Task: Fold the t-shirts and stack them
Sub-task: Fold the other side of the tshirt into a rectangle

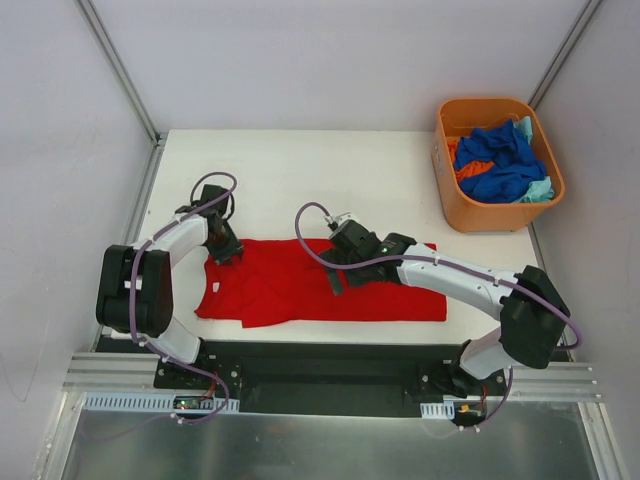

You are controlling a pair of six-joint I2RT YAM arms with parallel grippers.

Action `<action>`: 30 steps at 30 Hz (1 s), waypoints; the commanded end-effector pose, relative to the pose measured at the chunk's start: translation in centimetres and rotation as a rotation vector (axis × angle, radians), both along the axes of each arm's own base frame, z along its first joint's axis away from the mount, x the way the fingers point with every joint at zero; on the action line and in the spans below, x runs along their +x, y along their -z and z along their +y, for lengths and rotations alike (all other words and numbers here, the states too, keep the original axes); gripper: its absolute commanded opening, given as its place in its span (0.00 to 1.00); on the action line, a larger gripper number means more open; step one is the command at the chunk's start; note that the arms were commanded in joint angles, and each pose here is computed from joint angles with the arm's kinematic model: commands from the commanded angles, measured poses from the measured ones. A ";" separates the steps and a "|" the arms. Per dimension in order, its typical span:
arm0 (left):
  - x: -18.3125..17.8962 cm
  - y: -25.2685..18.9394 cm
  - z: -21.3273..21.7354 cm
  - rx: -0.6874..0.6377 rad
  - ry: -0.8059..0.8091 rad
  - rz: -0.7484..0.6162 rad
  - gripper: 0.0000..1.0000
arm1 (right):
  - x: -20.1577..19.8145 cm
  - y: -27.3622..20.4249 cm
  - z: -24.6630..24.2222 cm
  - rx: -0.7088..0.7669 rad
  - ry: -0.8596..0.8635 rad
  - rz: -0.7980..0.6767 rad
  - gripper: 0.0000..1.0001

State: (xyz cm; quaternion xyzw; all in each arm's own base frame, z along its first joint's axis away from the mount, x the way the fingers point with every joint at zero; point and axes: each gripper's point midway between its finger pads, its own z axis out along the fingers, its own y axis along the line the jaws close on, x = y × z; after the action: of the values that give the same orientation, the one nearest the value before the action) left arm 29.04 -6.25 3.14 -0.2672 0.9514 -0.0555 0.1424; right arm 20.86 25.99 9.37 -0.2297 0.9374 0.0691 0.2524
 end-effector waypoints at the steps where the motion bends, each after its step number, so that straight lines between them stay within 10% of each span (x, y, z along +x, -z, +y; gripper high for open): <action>1: 0.8 -0.2 0.5 0.030 -0.002 -0.007 0.27 | 0.5 -1.2 -0.4 -0.003 0.014 -0.031 0.97; 12: 1.6 -1.4 0.3 0.018 0.001 -0.045 0.00 | 0.4 -1.3 -0.6 -0.005 0.019 -0.036 0.97; 30: 5.7 -3.8 2.9 0.056 0.009 -0.123 0.01 | 0.6 -1.2 -1.7 -0.042 0.052 -0.050 0.97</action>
State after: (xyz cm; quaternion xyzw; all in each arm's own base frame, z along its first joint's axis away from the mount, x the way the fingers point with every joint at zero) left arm 33.98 -3.88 7.52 -0.2698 0.9362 -0.0577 0.2179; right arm 21.11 24.81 9.25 -0.2257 0.9391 0.0398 0.2560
